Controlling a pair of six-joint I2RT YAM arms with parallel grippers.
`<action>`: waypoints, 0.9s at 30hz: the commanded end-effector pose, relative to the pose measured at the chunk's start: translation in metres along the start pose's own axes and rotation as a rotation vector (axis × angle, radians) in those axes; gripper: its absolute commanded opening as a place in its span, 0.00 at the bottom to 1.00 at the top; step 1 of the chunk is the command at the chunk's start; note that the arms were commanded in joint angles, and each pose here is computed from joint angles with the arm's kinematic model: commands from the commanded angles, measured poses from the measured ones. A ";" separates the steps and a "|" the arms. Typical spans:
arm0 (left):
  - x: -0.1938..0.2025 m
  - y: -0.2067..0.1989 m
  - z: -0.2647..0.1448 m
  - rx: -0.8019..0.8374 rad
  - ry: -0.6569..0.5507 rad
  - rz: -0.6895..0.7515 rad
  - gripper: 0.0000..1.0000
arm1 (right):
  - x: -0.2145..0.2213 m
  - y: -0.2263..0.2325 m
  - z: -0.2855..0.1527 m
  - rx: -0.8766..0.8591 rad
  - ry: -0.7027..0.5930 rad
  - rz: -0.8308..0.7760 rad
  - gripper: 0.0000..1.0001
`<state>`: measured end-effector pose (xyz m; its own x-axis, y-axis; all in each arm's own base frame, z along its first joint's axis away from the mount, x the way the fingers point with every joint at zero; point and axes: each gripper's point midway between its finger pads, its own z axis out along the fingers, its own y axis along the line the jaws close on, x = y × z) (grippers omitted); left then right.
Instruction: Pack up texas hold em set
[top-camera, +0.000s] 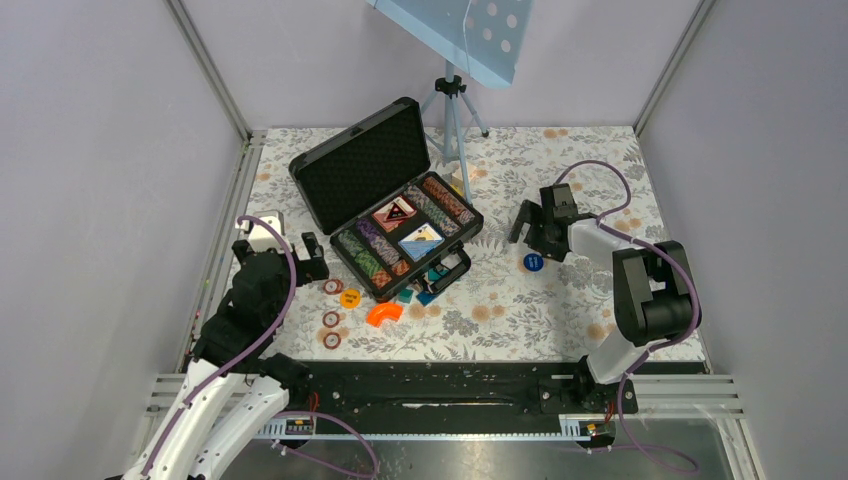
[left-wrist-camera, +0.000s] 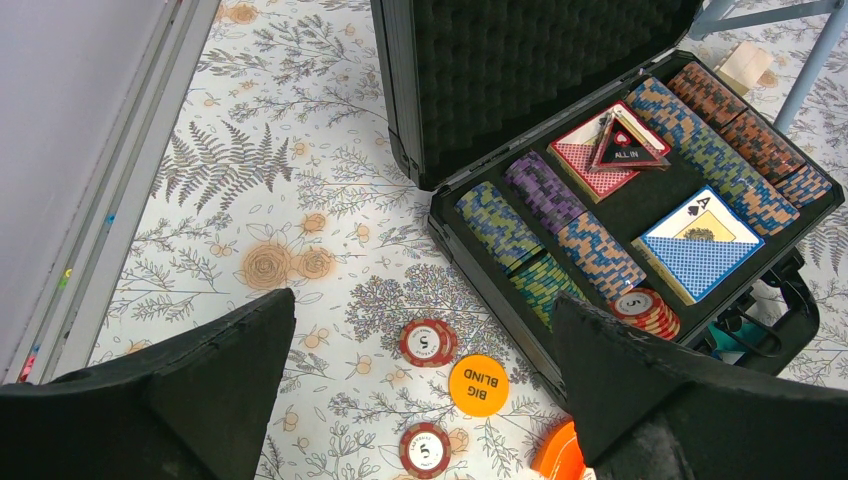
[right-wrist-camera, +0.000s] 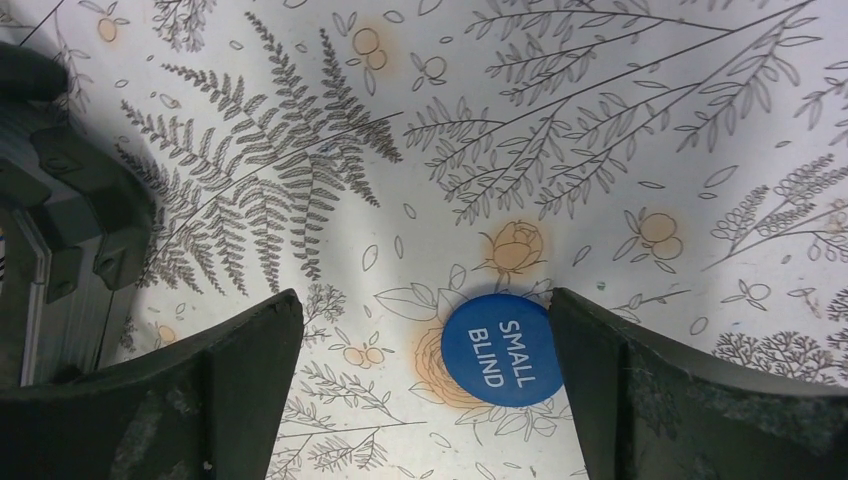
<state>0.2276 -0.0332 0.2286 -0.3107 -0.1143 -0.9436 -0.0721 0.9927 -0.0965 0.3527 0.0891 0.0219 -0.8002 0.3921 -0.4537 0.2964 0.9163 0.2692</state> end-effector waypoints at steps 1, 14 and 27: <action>-0.006 -0.004 0.004 0.014 -0.027 -0.007 0.99 | -0.002 0.015 -0.002 -0.067 0.000 -0.044 0.99; -0.006 -0.004 0.004 0.014 -0.027 -0.007 0.99 | -0.022 -0.015 -0.025 0.127 -0.076 -0.040 1.00; -0.006 -0.005 0.003 0.018 -0.029 -0.008 0.99 | 0.013 -0.002 -0.009 0.053 0.042 -0.069 0.99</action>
<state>0.2276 -0.0332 0.2285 -0.3108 -0.1139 -0.9436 -0.0716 0.9928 -0.0963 0.3391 0.0803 0.0275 -0.8227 0.3513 -0.4469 0.2998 0.9361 0.1840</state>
